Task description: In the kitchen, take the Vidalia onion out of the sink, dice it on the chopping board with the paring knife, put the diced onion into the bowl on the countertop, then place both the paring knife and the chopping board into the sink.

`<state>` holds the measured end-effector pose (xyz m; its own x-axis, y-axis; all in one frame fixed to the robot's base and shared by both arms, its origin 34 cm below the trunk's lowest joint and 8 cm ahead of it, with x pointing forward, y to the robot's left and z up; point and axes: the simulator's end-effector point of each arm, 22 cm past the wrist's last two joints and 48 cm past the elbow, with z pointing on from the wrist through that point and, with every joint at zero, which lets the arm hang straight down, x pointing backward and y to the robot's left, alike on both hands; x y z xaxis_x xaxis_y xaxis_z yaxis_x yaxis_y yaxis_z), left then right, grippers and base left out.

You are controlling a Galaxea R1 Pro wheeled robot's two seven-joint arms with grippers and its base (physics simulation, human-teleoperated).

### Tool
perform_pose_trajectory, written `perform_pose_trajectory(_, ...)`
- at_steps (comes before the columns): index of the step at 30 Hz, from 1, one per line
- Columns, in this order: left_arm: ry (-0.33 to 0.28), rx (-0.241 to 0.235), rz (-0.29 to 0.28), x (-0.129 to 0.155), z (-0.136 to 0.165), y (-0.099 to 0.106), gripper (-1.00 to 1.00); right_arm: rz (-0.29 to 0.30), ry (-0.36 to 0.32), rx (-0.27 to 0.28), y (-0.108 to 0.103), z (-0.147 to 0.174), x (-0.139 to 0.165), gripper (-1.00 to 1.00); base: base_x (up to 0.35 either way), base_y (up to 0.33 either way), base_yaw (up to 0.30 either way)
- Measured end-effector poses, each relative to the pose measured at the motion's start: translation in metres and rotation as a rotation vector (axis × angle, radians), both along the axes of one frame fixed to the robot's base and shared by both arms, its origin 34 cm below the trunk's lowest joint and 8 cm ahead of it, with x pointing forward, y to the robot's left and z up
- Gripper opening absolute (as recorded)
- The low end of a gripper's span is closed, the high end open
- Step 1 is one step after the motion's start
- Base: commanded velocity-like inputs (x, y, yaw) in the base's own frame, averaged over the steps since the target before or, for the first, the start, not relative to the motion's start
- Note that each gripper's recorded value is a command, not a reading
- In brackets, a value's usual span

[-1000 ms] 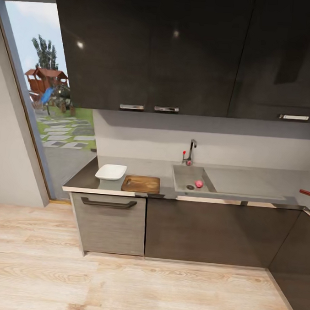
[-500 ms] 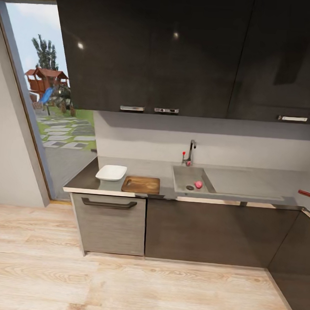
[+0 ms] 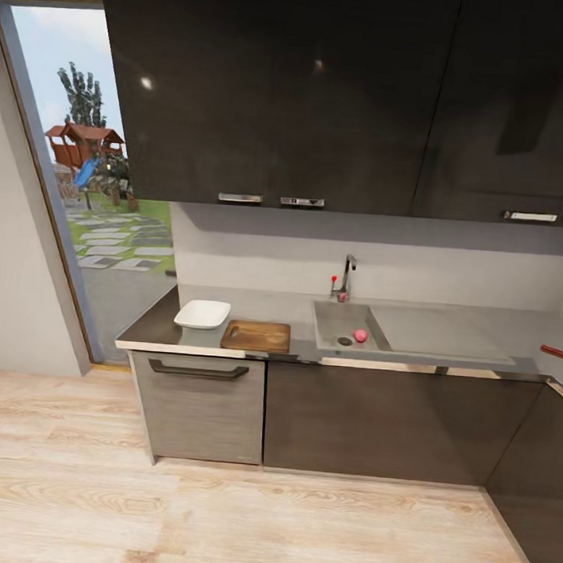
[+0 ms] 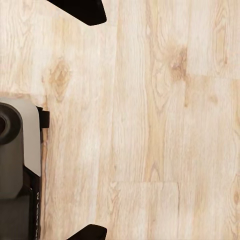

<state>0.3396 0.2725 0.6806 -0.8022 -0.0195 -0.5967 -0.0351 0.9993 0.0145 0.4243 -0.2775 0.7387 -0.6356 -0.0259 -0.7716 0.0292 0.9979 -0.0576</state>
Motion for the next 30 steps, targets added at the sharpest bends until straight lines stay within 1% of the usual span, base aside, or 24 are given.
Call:
perform_pose_trajectory(19, -0.001, 0.0, 0.0, 0.0, 0.0, 0.0, 1.0, 0.0, 0.0, 0.0, 0.0, 0.0, 0.0, 1.0, 0.0, 0.0, 0.0)
perform_pose_trajectory(24, -0.014, 0.001, -0.001, 0.004, 0.003, 0.001, 1.0, -0.001, 0.0, 0.0, 0.0, 0.0, 0.0, 1.0, 0.0, 0.0, 0.0)
perform_pose_trajectory(27, -0.042, 0.002, -0.003, 0.009, 0.006, 0.001, 1.0, -0.002, 0.0, -0.001, -0.001, 0.0, 0.0, 1.0, 0.0, 0.0, 0.0)
perform_pose_trajectory(30, -0.112, 0.007, -0.004, 0.021, 0.017, 0.002, 1.0, -0.002, 0.0, -0.001, -0.001, 0.0, 0.0, 1.0, 0.0, 0.0, 0.0)
